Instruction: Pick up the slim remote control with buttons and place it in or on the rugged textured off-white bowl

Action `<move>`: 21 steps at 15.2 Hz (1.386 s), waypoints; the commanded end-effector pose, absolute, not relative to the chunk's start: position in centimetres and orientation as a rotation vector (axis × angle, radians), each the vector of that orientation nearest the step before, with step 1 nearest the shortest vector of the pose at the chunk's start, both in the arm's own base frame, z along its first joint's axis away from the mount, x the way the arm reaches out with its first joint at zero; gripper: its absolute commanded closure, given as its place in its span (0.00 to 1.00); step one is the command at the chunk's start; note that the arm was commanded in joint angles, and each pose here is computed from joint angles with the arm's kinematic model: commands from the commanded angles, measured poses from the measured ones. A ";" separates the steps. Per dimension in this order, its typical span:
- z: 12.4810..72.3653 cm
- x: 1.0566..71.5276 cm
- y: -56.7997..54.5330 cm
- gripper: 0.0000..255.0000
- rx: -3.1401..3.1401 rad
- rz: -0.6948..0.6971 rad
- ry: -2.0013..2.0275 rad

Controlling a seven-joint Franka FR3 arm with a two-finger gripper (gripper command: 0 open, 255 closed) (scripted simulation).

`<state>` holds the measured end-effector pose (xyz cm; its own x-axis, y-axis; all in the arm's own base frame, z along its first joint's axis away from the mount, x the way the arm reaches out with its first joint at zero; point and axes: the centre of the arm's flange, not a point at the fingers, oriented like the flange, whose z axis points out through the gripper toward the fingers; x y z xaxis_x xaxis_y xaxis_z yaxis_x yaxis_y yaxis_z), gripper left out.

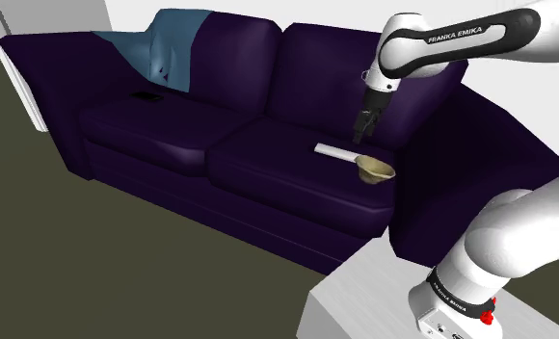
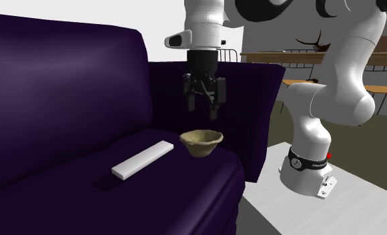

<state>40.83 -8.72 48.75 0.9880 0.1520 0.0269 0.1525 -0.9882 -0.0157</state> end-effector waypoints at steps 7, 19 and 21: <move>42.7 47.8 -14.4 0.00 -3.110 -0.028 -0.362; 35.0 55.2 -19.6 0.00 -3.098 -0.014 -0.485; 34.0 55.2 -19.6 0.00 -3.098 -0.014 -0.485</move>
